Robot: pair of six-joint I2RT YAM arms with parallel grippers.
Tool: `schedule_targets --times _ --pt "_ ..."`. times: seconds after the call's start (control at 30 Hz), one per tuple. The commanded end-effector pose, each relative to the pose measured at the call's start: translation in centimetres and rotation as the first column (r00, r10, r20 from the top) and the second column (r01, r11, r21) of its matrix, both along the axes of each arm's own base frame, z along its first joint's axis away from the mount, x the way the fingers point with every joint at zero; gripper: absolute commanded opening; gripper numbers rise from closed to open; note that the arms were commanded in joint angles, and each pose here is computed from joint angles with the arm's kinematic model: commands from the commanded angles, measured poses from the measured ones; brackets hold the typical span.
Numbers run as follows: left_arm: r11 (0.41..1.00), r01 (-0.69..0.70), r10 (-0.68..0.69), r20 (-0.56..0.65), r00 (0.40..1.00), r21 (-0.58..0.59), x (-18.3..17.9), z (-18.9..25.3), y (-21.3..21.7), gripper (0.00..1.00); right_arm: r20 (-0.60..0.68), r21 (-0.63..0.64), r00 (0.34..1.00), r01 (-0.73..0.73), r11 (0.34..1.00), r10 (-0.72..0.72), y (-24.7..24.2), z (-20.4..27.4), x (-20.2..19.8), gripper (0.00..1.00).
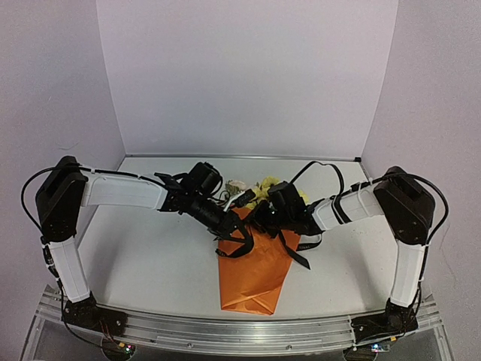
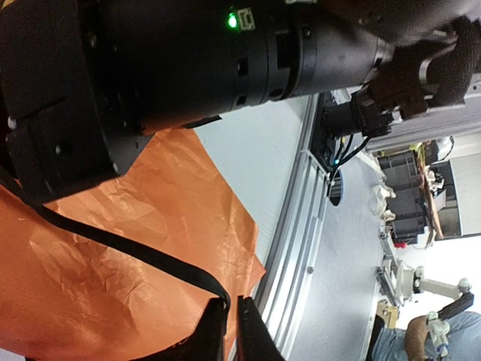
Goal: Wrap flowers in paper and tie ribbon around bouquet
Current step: Cross the ribbon over the folded bouquet.
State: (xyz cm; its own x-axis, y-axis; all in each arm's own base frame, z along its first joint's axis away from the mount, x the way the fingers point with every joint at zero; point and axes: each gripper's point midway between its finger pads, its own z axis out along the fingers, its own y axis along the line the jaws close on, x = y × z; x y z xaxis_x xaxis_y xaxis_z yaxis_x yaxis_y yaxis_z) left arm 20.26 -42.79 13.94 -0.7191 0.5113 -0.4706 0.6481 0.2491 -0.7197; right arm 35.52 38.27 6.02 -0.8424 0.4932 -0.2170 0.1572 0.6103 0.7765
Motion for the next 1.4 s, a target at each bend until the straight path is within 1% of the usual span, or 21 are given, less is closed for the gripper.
schedule_targets --times 0.0,0.03,0.1,0.17,0.2,0.33,0.37,0.43,0.47,0.57,0.63,0.7,0.8,0.87,0.9,1.0,1.17,1.37 --pt "0.998 -0.047 0.049 0.054 0.997 -0.045 1.1 1.4 -0.2 0.25 0.065 0.091 0.998 0.014 0.996 -0.020 0.8 3.4 0.9 0.00" --pt "0.997 -0.059 0.063 0.066 0.996 -0.056 1.4 1.9 -0.3 0.35 0.062 0.090 0.998 0.013 0.996 -0.019 0.8 3.2 0.9 0.00" --pt "0.993 -0.095 0.103 0.109 0.989 -0.076 2.1 3.1 -0.1 0.40 0.056 0.084 0.998 0.010 0.996 -0.015 0.5 2.9 0.7 0.00" --pt "0.989 -0.120 0.133 0.154 0.979 -0.090 2.5 4.3 0.4 0.50 0.055 0.082 0.998 -0.005 0.997 0.000 0.6 2.9 0.4 0.00" --pt "0.988 -0.123 0.138 0.182 0.974 -0.089 2.6 4.7 0.7 0.53 0.054 0.080 0.999 -0.007 0.997 0.003 0.6 2.8 0.3 0.00" --pt "0.982 -0.183 0.188 0.287 0.939 -0.045 3.5 5.4 2.6 0.55 0.050 0.078 0.999 -0.013 0.997 0.009 0.6 2.5 0.3 0.00" --pt "0.976 -0.217 0.215 0.327 0.920 -0.029 4.0 5.5 3.4 0.55 0.048 0.080 0.999 -0.015 0.997 0.012 0.7 2.5 0.3 0.00" --pt "0.954 -0.299 0.263 0.379 0.887 0.037 5.4 4.1 5.4 0.55 0.044 0.086 0.999 -0.020 0.996 0.016 0.9 2.5 0.3 0.00" --pt "0.938 -0.337 0.284 0.384 0.879 0.078 6.2 3.0 6.4 0.54 0.043 0.089 0.999 -0.023 0.996 0.019 0.9 2.5 0.3 0.00" --pt "0.886 -0.422 0.339 0.349 0.874 0.195 7.8 -0.4 9.0 0.54 0.039 0.096 0.999 -0.026 0.995 0.022 1.1 2.5 0.3 0.00" --pt "0.868 -0.436 0.370 0.277 0.887 0.237 7.9 -2.4 9.8 0.52 0.041 0.100 0.999 -0.031 0.994 0.027 1.3 2.6 0.3 0.00" --pt "0.873 -0.427 0.378 0.226 0.898 0.235 7.5 -3.4 9.7 0.52 0.040 0.101 0.999 -0.034 0.994 0.031 1.3 2.6 0.2 0.00" --pt "0.875 -0.427 0.381 0.219 0.898 0.229 7.1 -4.7 9.9 0.57 0.037 0.102 0.999 -0.039 0.994 0.036 1.3 2.5 0.1 0.00" --pt "0.872 -0.424 0.375 0.222 0.900 0.244 7.5 -5.6 10.0 0.57 0.034 0.105 0.999 -0.037 0.994 0.034 1.3 2.3 0.1 0.00" --pt "0.875 -0.414 0.366 0.216 0.905 0.252 7.5 -6.1 9.8 0.54 0.034 0.107 0.999 -0.038 0.994 0.034 1.4 2.3 0.1 0.00" --pt "0.896 -0.370 0.326 0.201 0.924 0.245 7.4 -6.7 9.1 0.53 0.034 0.107 0.999 -0.038 0.994 0.034 1.3 2.3 0.1 0.00" --pt "0.906 -0.330 0.285 0.193 0.939 0.264 7.5 -7.7 8.4 0.54 0.031 0.111 0.999 -0.037 0.993 0.034 1.4 2.2 0.2 0.00" --pt "0.928 -0.292 0.256 0.172 0.951 0.232 7.8 -7.3 7.1 0.57 0.025 0.112 0.999 -0.035 0.993 0.032 1.5 1.9 0.2 0.00"
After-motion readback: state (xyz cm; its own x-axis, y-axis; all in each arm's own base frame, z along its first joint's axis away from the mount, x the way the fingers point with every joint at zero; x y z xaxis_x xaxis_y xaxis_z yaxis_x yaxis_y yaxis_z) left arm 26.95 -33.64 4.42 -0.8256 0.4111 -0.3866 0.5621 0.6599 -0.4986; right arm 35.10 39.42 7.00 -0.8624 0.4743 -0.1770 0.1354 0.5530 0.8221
